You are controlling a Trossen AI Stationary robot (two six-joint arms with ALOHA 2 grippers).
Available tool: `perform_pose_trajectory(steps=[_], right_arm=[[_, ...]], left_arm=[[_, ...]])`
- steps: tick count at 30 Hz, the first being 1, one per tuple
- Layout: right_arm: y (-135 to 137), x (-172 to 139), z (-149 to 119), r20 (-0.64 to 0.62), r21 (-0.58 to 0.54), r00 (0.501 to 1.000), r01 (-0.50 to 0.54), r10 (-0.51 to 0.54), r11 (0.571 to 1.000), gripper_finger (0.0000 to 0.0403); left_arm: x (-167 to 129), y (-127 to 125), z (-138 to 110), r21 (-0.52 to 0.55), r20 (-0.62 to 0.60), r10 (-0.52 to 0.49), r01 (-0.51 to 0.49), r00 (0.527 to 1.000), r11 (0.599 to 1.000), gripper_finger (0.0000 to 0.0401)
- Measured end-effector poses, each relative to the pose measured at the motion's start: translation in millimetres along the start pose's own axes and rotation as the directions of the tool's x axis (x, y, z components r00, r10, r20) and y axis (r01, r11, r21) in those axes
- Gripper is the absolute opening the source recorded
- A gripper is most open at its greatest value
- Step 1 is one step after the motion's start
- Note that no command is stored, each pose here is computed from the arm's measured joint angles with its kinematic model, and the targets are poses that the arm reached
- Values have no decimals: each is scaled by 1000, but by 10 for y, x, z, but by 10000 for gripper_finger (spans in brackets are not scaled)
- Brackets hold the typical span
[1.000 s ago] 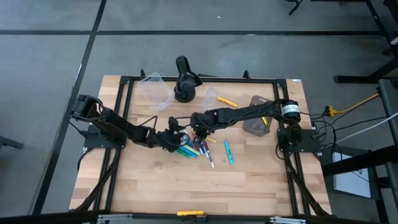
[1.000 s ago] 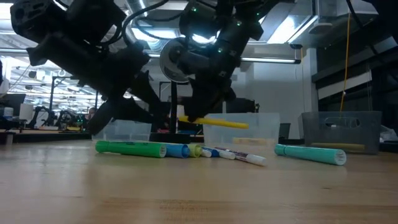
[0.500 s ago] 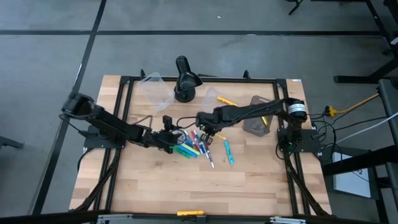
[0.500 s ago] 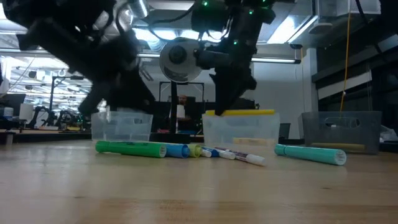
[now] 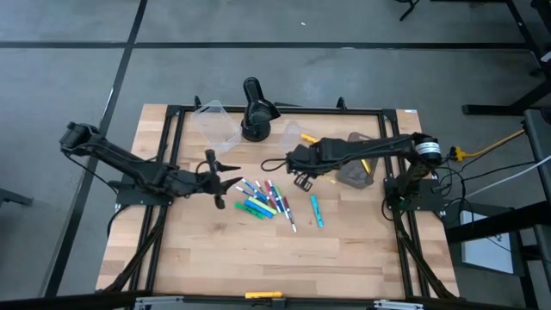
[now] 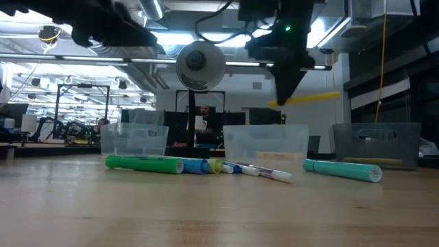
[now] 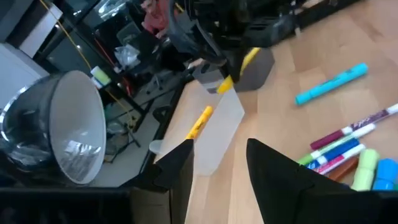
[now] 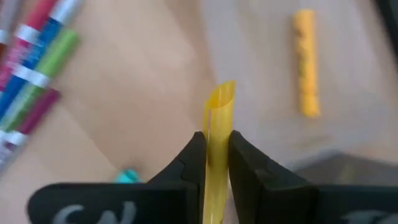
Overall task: Pick & Place Markers
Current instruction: Put the yellow pen in the gray bin
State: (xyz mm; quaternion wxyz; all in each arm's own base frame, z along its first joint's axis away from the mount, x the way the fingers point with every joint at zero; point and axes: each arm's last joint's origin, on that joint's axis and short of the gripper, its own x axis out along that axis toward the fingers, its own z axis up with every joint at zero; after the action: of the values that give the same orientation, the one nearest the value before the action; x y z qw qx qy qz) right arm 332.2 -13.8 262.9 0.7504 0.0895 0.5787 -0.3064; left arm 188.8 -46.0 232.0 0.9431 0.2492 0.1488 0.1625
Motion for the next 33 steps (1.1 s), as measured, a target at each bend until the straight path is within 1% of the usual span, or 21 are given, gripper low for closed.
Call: perform_pose_trajectory(steps=[3, 8, 15, 20, 27, 33], right_arm=[[-106, -105, -72, -17, 38, 998, 57, -57, 998, 49], [-287, -301, -194, -26, 112, 990, 143, -141, 983, 49], [-499, -527, -328, 2, 223, 971, 235, -241, 946, 49], [-608, -626, -408, 22, 290, 955, 277, -296, 916, 49], [-691, -546, -581, 20, 344, 932, 333, -361, 878, 49], [-757, -400, -765, -7, 399, 917, 367, -398, 840, 49]], left_arm=[[-47, 44, 26, -14, 23, 8, -8, 1000, 1000, 143], [-63, 63, 32, -16, 29, 13, -12, 1000, 1000, 143], [-63, 68, 31, -25, 23, 28, -28, 999, 999, 143], [-63, 70, 37, -34, 28, 30, -30, 999, 999, 143], [-63, 70, 37, -35, 28, 31, -30, 999, 999, 143], [-63, 70, 34, -33, 25, 30, -29, 999, 999, 143]])
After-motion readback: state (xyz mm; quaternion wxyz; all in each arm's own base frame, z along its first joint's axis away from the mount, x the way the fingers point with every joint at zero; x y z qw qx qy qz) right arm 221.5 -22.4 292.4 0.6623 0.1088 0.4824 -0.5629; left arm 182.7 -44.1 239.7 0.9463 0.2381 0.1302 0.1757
